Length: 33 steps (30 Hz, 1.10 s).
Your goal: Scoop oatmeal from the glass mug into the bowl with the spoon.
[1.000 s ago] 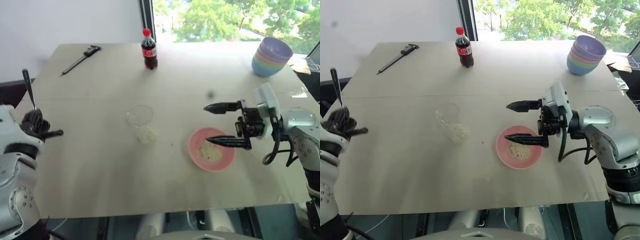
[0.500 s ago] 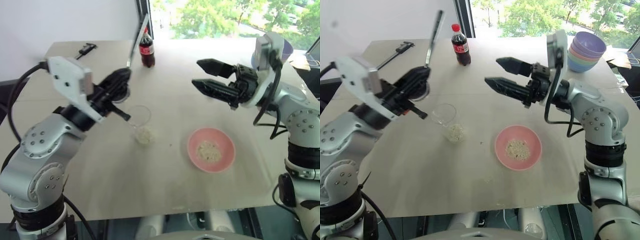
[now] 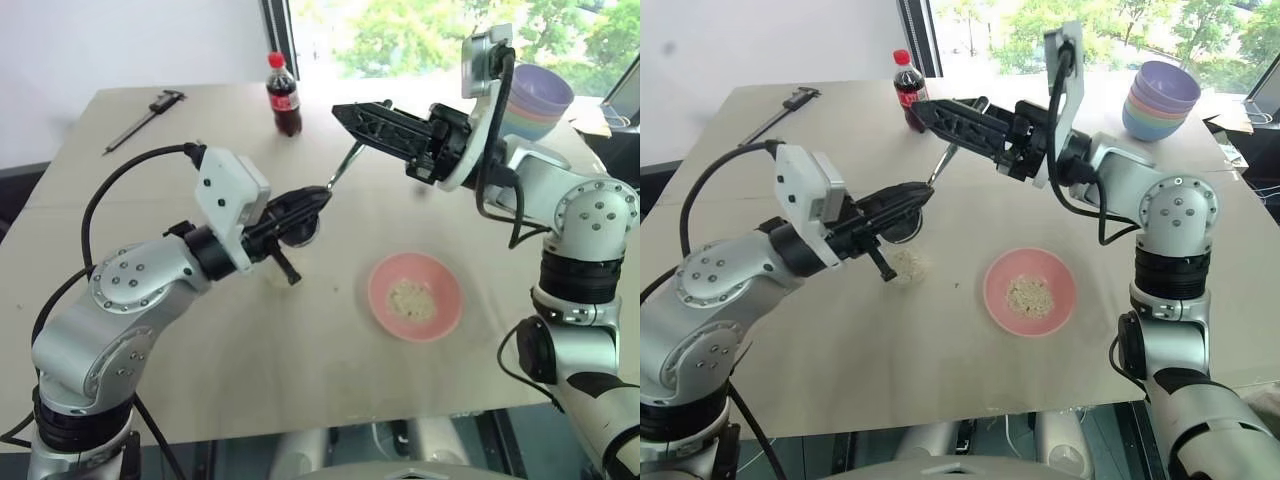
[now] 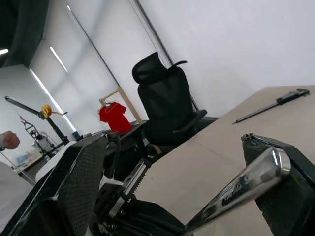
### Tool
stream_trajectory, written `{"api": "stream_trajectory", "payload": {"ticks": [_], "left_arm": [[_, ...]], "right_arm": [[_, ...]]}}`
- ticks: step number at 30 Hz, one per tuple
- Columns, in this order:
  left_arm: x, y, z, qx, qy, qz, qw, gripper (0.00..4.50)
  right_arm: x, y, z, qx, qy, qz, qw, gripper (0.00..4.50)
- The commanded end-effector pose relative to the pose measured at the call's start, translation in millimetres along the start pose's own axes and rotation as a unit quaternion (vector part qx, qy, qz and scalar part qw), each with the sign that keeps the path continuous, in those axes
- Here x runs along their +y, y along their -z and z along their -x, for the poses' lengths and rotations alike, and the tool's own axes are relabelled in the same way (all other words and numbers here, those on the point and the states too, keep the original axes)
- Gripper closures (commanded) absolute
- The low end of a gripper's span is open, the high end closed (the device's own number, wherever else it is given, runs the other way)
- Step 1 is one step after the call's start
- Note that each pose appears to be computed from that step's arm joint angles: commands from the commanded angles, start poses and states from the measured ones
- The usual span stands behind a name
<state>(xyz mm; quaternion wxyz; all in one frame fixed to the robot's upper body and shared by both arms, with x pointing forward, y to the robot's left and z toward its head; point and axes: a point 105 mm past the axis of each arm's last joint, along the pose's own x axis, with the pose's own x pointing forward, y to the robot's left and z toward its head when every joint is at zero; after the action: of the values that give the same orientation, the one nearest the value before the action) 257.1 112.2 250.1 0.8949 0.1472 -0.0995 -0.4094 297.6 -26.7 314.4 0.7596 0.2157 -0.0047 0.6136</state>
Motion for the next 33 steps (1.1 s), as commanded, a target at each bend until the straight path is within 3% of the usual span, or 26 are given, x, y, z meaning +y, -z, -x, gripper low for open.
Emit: {"api": "stream_trajectory", "payload": {"ticks": [1, 6, 12, 14, 15, 16, 27, 30, 32, 33], "left_arm": [[-6, -10, 0, -0.014, 0.012, -0.027, 0.999, 4.49], [-4, -7, 0, -0.007, 0.009, -0.031, 0.999, 4.49], [-3, -3, 1, 0.0, 0.006, -0.029, 1.0, 4.5], [-2, -3, 1, 0.0, 0.004, -0.029, 1.0, 4.5], [-2, -3, 1, -0.001, 0.003, -0.028, 1.0, 4.5], [-2, -3, 1, -0.001, 0.003, -0.028, 1.0, 4.5], [7, -6, 0, -0.007, -0.024, -0.017, 1.0, 4.5], [12, -9, 1, -0.014, -0.039, -0.021, 0.999, 3.44], [9, -8, 1, -0.01, -0.03, -0.018, 0.999, 2.48], [9, -10, 2, -0.011, -0.033, -0.019, 0.999, 2.48]], "right_arm": [[15, -8, -4, 0.004, -0.027, 0.017, 0.999, 0.0], [15, -5, -4, 0.018, -0.032, 0.018, 0.999, 0.0], [12, -4, -4, 0.019, -0.023, 0.018, 0.999, 2.42], [10, -3, -3, 0.021, -0.021, 0.018, 0.999, 3.55], [10, -3, -2, 0.022, -0.019, 0.019, 0.999, 3.73], [9, -3, -2, 0.023, -0.017, 0.02, 0.999, 4.43], [-1, -1, -1, 0.037, 0.009, 0.028, 0.999, 4.43], [-2, -3, -2, 0.033, 0.01, 0.024, 0.999, 4.5], [-5, -12, -5, 0.005, 0.016, -0.009, 1.0, 4.5], [-6, -17, -7, -0.008, 0.02, -0.023, 1.0, 4.5]]}}
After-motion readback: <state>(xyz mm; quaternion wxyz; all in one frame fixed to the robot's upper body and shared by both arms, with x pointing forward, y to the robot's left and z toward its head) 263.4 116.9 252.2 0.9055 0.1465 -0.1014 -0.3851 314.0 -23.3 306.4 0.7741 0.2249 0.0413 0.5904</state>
